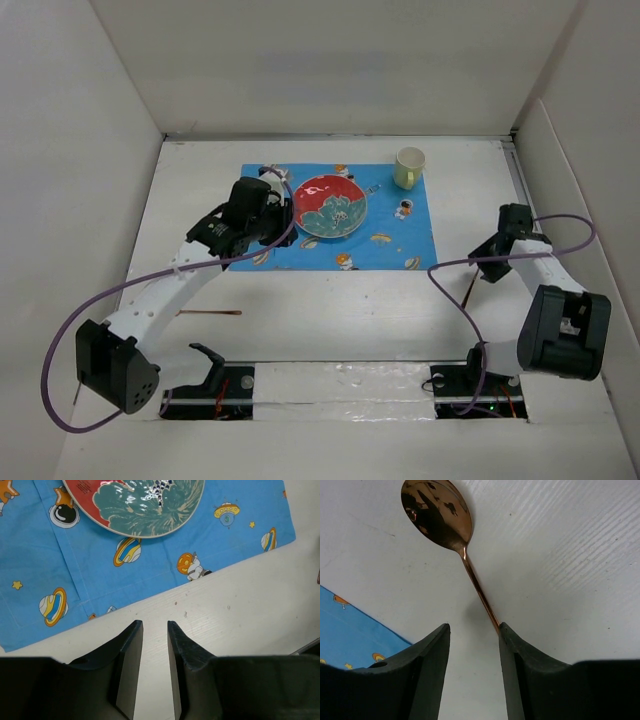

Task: Set the dinner table for one person

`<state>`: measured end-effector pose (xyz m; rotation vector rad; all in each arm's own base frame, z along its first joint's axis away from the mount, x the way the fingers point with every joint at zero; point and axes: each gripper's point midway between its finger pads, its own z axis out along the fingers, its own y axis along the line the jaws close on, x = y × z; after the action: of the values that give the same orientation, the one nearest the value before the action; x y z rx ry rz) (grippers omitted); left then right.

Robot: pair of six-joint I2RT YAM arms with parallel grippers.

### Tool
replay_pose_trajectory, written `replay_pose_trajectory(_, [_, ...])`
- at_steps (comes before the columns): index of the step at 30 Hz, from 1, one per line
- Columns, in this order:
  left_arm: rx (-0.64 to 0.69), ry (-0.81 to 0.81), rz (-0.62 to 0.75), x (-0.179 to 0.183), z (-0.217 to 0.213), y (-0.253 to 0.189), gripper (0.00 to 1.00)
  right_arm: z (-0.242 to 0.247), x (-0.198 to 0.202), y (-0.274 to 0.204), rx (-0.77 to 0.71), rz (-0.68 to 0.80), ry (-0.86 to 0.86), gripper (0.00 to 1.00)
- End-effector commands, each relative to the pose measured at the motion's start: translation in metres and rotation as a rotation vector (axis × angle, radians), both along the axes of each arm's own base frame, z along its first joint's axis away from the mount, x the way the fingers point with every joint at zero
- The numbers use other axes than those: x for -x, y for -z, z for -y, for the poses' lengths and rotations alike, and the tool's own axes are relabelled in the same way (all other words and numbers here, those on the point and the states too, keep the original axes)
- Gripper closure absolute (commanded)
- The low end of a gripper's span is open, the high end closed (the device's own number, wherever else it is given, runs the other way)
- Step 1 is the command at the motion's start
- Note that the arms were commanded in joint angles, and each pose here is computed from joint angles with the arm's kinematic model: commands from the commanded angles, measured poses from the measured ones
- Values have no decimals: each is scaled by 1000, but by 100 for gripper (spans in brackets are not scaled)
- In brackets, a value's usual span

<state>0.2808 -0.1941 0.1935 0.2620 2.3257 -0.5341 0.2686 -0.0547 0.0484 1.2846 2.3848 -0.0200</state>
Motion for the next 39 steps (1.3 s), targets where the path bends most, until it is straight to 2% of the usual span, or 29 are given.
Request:
replay_pose_trajectory(1, [44,14,63,1,3,-19,76,8,-12,-1,42,40,-9,51])
replay_pose_trajectory(12, [44,-21,112,0,-5,-31,75,20,-20,29,59,-110,-47,64])
replay_pose_trajectory(15, [44,-31,117,0,-7,-32,75,23,-20,34,62,-159,-77,73])
replay_pose_trajectory(16, [45,-34,120,0,-7,-33,75,24,-24,32,65,-165,-84,81])
replay_pose_trajectory(18, [41,-50,131,-1,-10,-35,75,18,-18,37,51,-210,-117,90])
replay_pose_trajectory(19, [39,-55,136,-2,-11,-36,75,17,-15,38,47,-218,-125,98])
replay_pose_trajectory(20, [37,-60,139,-2,-12,-36,75,16,-12,39,44,-220,-126,100])
replay_pose_trajectory(24, [37,-74,144,-3,-14,-37,75,15,-26,16,99,-143,-137,100])
replay_pose_trajectory(29, [46,-74,137,-5,-11,-37,75,-7,-65,-69,230,30,-249,100])
replay_pose_trajectory(30, [42,-79,138,-7,-11,-37,75,-24,-78,-91,242,83,-303,100])
replay_pose_trajectory(33, [27,-102,153,-13,-14,-43,75,-60,-83,-119,234,140,-414,100])
replay_pose_trajectory(35, [27,-103,160,-15,-14,-48,75,-100,-86,-137,223,202,-526,100])
replay_pose_trajectory(36, [8,-159,183,-23,-24,-54,72,-146,-89,-152,180,276,-646,100])
replay_pose_trajectory(39, [32,-173,195,-24,-25,-62,69,-175,-93,-149,152,274,-726,100])
